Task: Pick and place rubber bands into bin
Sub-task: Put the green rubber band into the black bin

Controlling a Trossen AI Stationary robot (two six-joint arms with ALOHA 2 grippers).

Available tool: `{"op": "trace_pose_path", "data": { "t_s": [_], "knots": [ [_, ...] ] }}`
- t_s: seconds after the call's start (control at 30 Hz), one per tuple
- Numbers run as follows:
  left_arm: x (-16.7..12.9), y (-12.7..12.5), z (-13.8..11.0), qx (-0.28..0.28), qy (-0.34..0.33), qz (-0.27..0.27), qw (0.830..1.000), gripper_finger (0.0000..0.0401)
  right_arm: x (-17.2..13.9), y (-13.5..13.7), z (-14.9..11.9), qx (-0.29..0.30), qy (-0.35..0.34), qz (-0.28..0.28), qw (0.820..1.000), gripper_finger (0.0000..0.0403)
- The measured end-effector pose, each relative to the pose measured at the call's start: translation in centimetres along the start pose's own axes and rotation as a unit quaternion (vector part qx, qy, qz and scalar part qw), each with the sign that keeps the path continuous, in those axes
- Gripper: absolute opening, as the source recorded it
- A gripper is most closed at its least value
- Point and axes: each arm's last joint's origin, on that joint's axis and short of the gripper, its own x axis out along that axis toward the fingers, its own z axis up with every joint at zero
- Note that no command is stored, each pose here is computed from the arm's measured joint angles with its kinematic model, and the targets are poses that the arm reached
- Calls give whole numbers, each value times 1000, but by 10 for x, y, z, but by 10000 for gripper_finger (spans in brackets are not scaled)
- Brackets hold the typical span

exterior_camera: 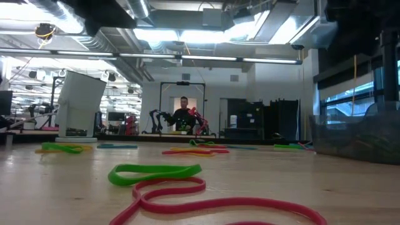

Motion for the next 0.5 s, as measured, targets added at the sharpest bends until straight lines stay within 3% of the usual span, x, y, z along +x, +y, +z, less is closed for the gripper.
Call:
{"op": "trace_pose_path", "data": {
  "t_s": [0.33, 0.5],
  "knots": [
    [47, 46, 14, 27, 36, -17, 999, 2, 4, 5, 2, 19, -6, 3, 1000, 126],
    [75, 77, 43, 72, 53, -7, 996, 2, 6, 6, 2, 53, -3, -2, 999, 126]
  ]
}}
